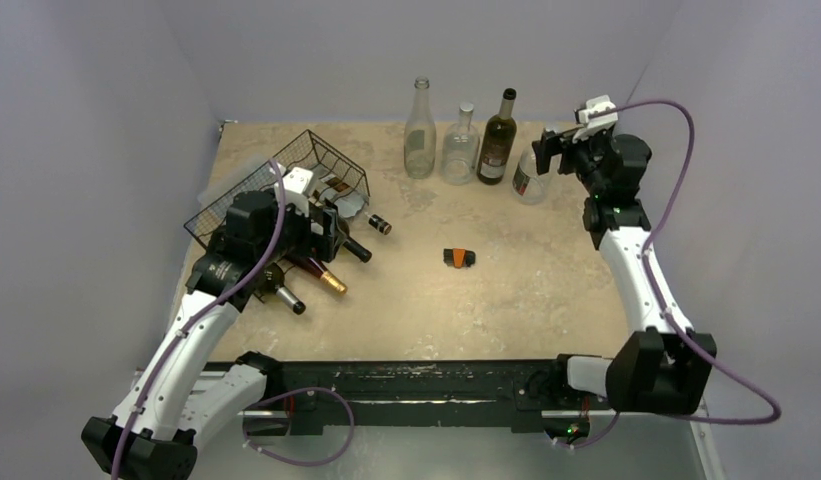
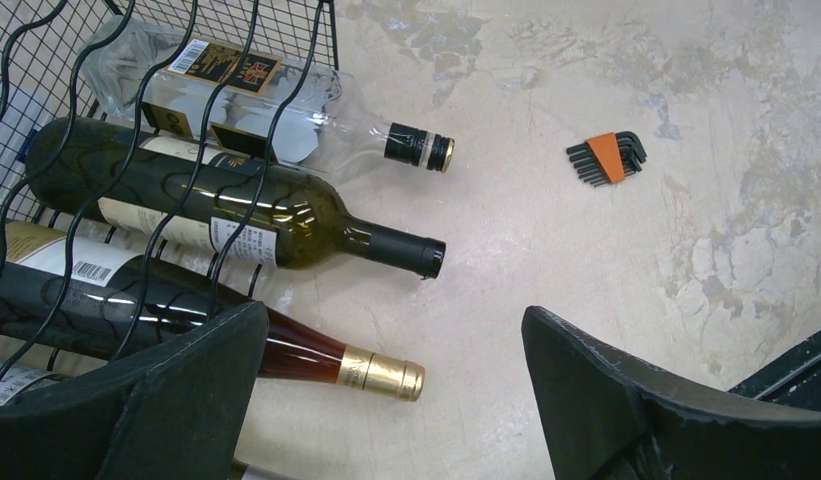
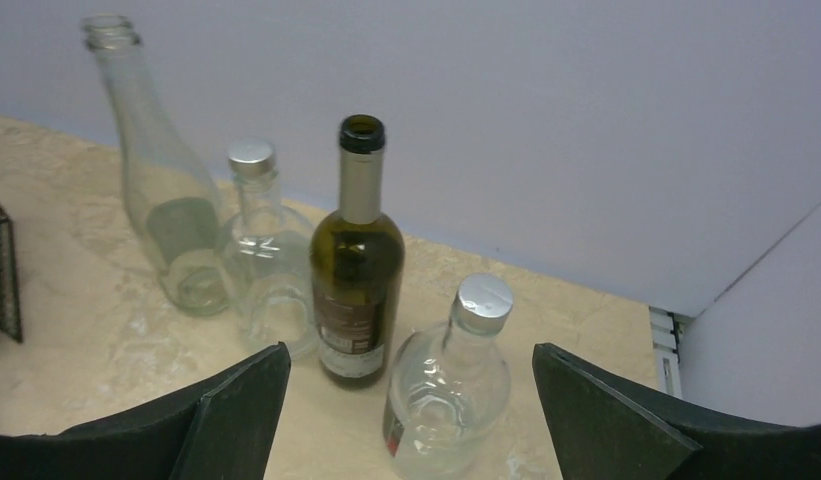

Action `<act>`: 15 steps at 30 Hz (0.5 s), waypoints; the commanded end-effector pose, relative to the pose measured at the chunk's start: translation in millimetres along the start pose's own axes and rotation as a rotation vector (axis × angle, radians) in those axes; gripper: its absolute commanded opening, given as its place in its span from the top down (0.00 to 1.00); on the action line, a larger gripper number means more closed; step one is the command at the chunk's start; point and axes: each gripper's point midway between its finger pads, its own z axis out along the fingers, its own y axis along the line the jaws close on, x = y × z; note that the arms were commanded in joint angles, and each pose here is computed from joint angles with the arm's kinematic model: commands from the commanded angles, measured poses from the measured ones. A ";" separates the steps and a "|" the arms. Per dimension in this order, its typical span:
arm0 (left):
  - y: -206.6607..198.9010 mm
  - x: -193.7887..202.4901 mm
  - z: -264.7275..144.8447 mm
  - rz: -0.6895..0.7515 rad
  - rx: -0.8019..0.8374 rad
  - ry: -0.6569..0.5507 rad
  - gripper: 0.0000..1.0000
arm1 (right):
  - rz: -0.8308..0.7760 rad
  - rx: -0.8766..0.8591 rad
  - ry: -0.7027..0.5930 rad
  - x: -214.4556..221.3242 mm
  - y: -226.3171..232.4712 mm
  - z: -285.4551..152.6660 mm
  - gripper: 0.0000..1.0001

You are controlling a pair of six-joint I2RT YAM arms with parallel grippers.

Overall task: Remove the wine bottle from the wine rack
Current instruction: Place the wine bottle at the center of the board.

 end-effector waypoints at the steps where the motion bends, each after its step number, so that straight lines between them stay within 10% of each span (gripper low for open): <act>1: -0.5 -14.4 -5.2 -0.004 0.002 -0.064 0.00 | -0.049 -0.114 -0.049 -23.3 27.9 -42.7 0.04; 15: -10.4 -7.2 -8.7 -0.015 0.053 -0.038 0.00 | -0.141 -0.300 -0.046 1.2 81.1 -136.9 0.01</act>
